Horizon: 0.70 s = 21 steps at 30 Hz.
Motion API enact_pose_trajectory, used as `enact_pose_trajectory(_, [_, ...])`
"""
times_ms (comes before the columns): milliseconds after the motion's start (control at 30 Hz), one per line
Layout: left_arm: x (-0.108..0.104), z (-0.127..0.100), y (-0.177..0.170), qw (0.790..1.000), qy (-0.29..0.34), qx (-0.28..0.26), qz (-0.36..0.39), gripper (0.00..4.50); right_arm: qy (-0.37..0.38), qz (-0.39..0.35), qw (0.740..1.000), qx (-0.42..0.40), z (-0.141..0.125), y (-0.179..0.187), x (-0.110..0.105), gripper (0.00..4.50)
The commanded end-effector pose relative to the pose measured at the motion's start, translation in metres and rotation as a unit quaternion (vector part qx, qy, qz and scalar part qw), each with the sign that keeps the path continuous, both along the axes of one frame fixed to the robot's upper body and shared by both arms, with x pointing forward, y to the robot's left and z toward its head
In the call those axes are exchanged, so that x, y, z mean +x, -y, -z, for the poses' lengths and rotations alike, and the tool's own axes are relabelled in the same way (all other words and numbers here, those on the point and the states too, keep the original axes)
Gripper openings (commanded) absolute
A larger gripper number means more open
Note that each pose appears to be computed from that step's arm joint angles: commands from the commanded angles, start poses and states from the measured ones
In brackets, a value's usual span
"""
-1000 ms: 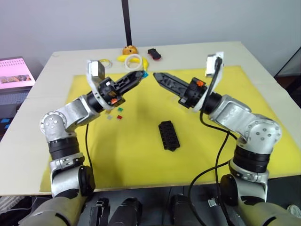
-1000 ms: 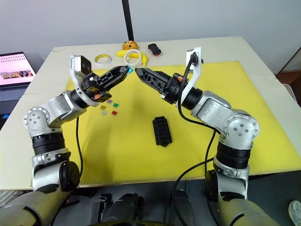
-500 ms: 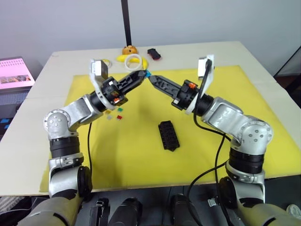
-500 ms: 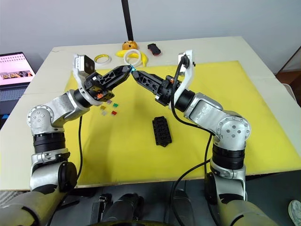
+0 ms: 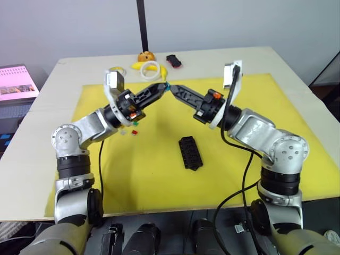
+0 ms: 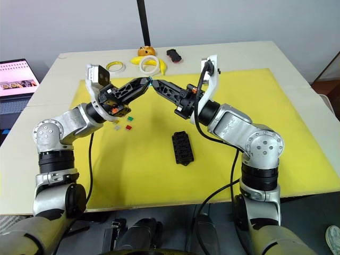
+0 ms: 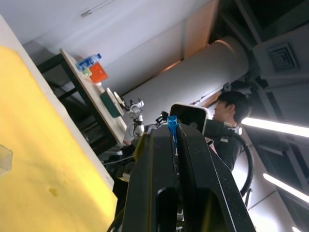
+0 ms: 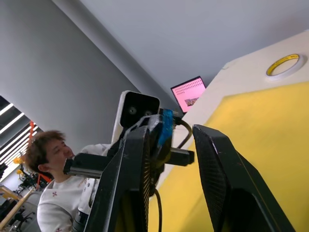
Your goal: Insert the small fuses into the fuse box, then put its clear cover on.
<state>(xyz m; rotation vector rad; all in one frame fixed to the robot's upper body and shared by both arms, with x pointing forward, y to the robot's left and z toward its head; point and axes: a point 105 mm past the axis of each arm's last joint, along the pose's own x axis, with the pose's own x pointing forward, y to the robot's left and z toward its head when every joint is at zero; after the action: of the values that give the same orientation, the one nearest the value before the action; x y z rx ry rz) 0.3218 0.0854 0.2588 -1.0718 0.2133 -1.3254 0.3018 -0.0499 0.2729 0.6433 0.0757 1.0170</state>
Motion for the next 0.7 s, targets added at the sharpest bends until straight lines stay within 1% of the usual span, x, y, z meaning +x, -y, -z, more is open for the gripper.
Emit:
enact_pose_trajectory(33, [-0.001,-0.016,0.004,1.0,0.017,-0.012,0.001,0.0,0.021,-0.002,1.0,0.02,-0.016,0.001,-0.005,1.5])
enact_pose_trajectory(100, [0.0,-0.018,0.007,1.0,0.014,-0.015,-0.001,0.0,0.022,-0.005,1.0,0.021,-0.016,0.001,-0.006,1.5])
enact_pose_trajectory(167, [-0.002,-0.019,0.01,1.0,0.015,-0.015,0.001,0.0,0.021,-0.006,1.0,0.014,-0.012,0.001,-0.007,0.94])
enact_pose_trajectory(200, [-0.003,-0.019,0.011,1.0,0.016,-0.013,0.002,0.0,0.02,-0.006,1.0,0.013,-0.011,0.0,-0.008,0.56])
enact_pose_trajectory(267, [-0.004,-0.018,0.012,1.0,0.016,-0.012,0.003,0.0,0.02,-0.007,1.0,0.015,-0.012,0.0,-0.009,0.06])
enact_pose_trajectory(433, [-0.003,-0.015,0.014,1.0,0.009,-0.009,0.002,0.0,0.025,-0.007,0.999,0.037,-0.019,0.002,-0.011,0.06])
enact_pose_trajectory(700, [-0.006,-0.009,0.015,1.0,0.011,0.007,0.005,0.0,0.036,-0.016,0.999,0.035,-0.023,0.005,-0.017,0.06])
